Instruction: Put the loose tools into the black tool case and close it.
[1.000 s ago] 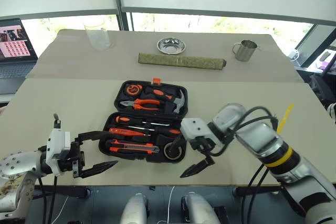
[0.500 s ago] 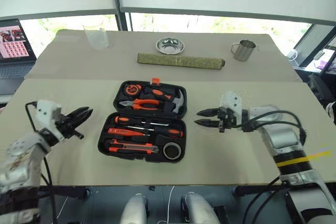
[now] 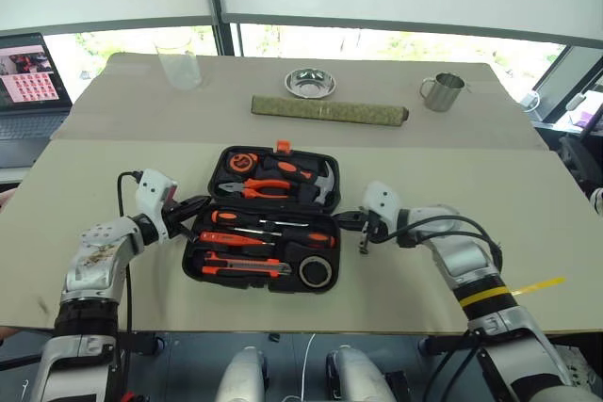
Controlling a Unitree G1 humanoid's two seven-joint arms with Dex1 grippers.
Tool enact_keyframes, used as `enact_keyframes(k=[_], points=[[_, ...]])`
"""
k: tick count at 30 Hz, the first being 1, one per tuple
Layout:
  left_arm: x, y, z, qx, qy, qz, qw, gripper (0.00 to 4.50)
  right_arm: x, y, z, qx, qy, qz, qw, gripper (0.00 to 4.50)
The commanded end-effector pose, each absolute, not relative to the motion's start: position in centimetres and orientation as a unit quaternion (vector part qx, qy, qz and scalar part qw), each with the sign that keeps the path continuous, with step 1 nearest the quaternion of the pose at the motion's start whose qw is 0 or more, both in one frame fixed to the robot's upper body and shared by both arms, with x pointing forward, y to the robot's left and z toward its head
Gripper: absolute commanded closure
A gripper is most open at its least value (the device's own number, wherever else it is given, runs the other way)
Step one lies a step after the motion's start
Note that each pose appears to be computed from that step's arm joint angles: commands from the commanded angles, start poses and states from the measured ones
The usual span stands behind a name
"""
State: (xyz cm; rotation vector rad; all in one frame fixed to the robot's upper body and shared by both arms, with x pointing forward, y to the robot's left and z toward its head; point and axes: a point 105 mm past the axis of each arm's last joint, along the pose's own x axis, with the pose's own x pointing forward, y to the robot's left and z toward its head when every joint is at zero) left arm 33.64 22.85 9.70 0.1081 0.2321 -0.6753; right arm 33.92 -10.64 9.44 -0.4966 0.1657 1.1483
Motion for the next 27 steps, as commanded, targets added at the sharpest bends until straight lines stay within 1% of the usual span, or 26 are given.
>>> enact_keyframes(k=[1,7,9,10,11,12,14,15,16,19,20,21,22,23,24,27], points=[[32.4,20.6,9.0,0.044,0.126,-0.379,0.916,4.5,33.2,-10.8,10.8,-0.223,0.058,0.551,0.802,4.38],[32.1,21.7,9.5,0.036,0.111,-0.346,0.931,4.5,32.9,-12.3,10.4,-0.221,0.072,0.539,0.81,4.38],[31.9,23.0,9.7,0.058,0.118,-0.321,0.938,4.5,33.2,-13.1,11.4,-0.204,0.064,0.518,0.828,4.38],[31.5,23.7,9.3,0.065,0.152,-0.312,0.936,4.24,32.6,-13.5,11.5,-0.186,0.091,0.532,0.821,4.15],[31.1,24.2,9.0,0.062,0.18,-0.306,0.933,3.96,32.0,-13.8,11.8,-0.184,0.095,0.542,0.815,3.87],[30.6,24.6,9.9,0.043,0.186,-0.313,0.93,3.8,31.8,-14.3,12.3,-0.169,0.103,0.541,0.817,3.73],[29.7,25.2,11.7,0.015,0.192,-0.325,0.926,2.99,31.6,-15.1,13.7,-0.136,0.123,0.531,0.827,3.0],[29.5,25.6,12.4,0.009,0.198,-0.322,0.926,2.66,31.1,-15.3,14.0,-0.121,0.15,0.537,0.822,2.69],[29.5,25.8,12.9,0.016,0.204,-0.319,0.925,2.26,31.1,-15.2,14.6,-0.117,0.15,0.537,0.822,2.34],[31.0,26.7,14.7,0.02,0.204,-0.273,0.94,1.21,31.5,-14.6,16.3,-0.099,0.175,0.531,0.823,1.35],[31.5,26.7,15.1,0.012,0.21,-0.261,0.942,0.79,31.5,-14.4,16.5,-0.092,0.195,0.529,0.821,0.91],[32.0,26.8,15.3,0.008,0.215,-0.248,0.945,0.51,31.8,-14.3,16.6,-0.098,0.207,0.519,0.824,0.64],[32.6,26.9,15.5,-0.012,0.223,-0.229,0.947,0.16,32.5,-14.3,16.4,-0.13,0.219,0.5,0.828,0.28],[33.1,26.9,15.7,-0.028,0.229,-0.217,0.949,0.1,33.3,-14.3,16.2,-0.159,0.226,0.479,0.833,0.09],[33.4,26.6,15.7,-0.04,0.239,-0.212,0.947,0.1,34.1,-14.2,16.2,-0.172,0.235,0.462,0.838,0.09],[34.3,25.3,15.2,-0.049,0.259,-0.212,0.941,0.1,36.5,-14.0,16.1,-0.126,0.281,0.401,0.863,0.09]])
